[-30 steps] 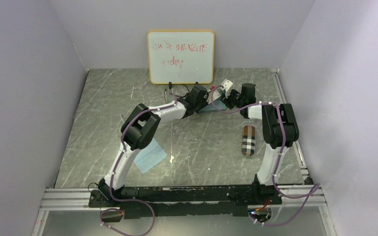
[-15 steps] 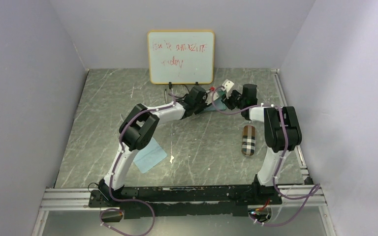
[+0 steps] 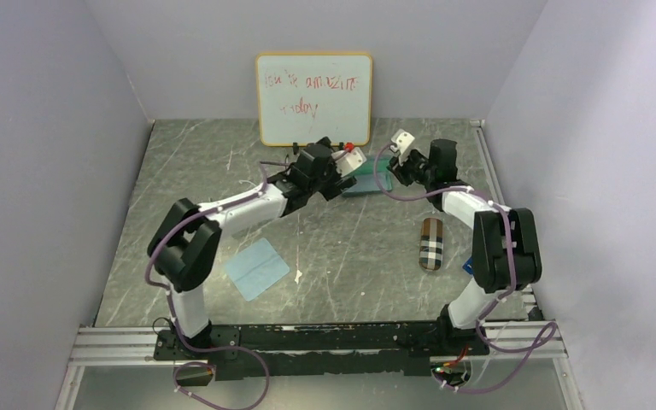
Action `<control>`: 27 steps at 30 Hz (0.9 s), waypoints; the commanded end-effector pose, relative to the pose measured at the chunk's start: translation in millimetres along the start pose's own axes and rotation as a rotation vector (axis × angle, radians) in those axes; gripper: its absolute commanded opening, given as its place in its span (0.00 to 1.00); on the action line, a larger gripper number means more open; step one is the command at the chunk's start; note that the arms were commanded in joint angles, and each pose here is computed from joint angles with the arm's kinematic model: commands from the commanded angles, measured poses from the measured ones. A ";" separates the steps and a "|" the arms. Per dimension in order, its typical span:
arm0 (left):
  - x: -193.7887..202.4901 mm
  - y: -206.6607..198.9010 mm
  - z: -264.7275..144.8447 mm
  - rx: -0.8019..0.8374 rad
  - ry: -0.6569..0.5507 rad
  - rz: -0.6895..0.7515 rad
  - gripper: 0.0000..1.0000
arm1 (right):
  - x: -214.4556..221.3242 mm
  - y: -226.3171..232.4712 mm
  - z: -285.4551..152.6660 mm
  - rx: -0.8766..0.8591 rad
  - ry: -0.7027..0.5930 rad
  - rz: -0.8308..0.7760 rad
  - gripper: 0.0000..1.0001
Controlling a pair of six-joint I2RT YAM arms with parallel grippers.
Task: Organize the sunglasses
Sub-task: Place the glasses cleaning cloth in the sunglasses case.
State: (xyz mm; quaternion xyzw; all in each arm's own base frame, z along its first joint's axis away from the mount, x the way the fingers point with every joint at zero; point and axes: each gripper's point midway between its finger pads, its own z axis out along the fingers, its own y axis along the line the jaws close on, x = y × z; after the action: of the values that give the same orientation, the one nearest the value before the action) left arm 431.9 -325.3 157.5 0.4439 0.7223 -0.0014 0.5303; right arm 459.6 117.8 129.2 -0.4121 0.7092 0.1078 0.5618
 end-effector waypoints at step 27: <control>70.4 17.2 50.6 0.142 0.151 0.092 0.72 | -79.3 66.4 -88.7 -0.129 -0.151 -0.086 0.49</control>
State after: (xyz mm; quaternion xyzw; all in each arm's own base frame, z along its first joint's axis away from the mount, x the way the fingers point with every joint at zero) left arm 470.5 -287.8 85.6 0.5014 0.7460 0.0018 0.4382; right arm 353.7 140.5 200.9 -0.4542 0.6597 0.1621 0.5764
